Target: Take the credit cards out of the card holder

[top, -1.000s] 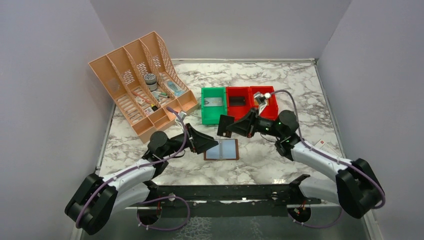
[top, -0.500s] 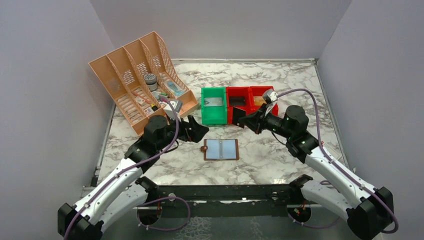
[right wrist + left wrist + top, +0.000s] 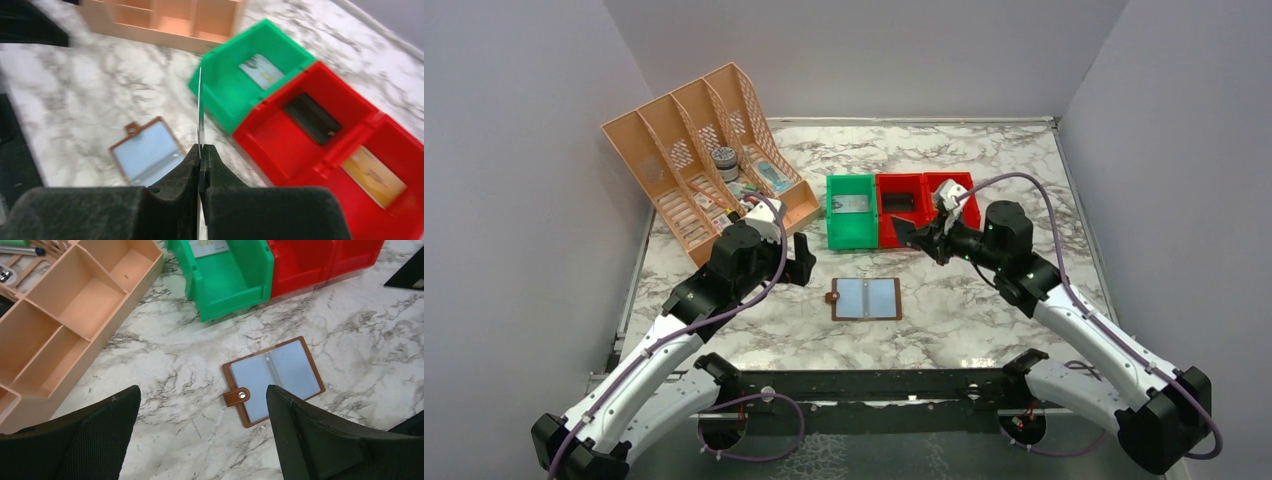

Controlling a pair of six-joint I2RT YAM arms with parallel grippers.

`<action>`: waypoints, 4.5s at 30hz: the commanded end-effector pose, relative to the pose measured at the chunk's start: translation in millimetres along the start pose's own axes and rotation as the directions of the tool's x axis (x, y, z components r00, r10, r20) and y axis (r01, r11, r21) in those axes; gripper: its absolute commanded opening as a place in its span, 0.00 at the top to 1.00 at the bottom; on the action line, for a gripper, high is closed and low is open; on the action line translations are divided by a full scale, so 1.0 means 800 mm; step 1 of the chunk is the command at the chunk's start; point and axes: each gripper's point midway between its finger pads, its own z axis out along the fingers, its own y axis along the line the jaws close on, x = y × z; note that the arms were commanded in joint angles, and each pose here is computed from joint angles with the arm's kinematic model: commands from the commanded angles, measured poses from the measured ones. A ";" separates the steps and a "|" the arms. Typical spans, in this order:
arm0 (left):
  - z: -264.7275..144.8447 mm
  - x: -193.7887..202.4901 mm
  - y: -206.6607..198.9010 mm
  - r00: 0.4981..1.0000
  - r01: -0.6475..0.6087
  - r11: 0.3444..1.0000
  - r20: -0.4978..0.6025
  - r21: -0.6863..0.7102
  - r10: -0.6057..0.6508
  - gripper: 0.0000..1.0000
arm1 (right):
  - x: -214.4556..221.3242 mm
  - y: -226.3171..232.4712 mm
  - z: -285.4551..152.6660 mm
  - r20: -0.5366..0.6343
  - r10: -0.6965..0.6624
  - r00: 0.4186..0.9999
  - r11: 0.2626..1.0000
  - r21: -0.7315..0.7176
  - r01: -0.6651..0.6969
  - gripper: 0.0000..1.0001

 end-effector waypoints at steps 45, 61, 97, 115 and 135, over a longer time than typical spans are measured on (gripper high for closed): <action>0.005 0.014 0.046 0.995 -0.089 0.979 -0.057 -0.183 0.080 0.01 | 0.115 -0.206 0.128 -0.549 -0.477 0.686 0.803 0.045 0.595 0.99; 0.009 0.020 0.046 0.993 -0.097 0.979 -0.080 -0.179 0.083 0.01 | 0.131 -0.212 0.149 -0.561 -0.517 0.646 0.790 -0.024 0.612 0.99; 0.017 0.028 0.044 0.989 -0.112 0.980 -0.119 -0.165 0.093 0.01 | 0.184 -0.220 0.199 -0.500 -0.703 0.506 0.678 -0.254 0.690 0.76; 0.019 0.032 0.041 0.987 -0.112 0.982 -0.134 -0.150 0.092 0.01 | 0.172 -0.237 0.200 -0.527 -0.639 0.560 0.719 -0.151 0.678 0.71; 0.024 0.040 0.036 0.982 -0.116 0.986 -0.163 -0.124 0.095 0.01 | 0.182 -0.229 0.198 -0.531 -0.611 0.587 0.758 -0.178 0.627 0.60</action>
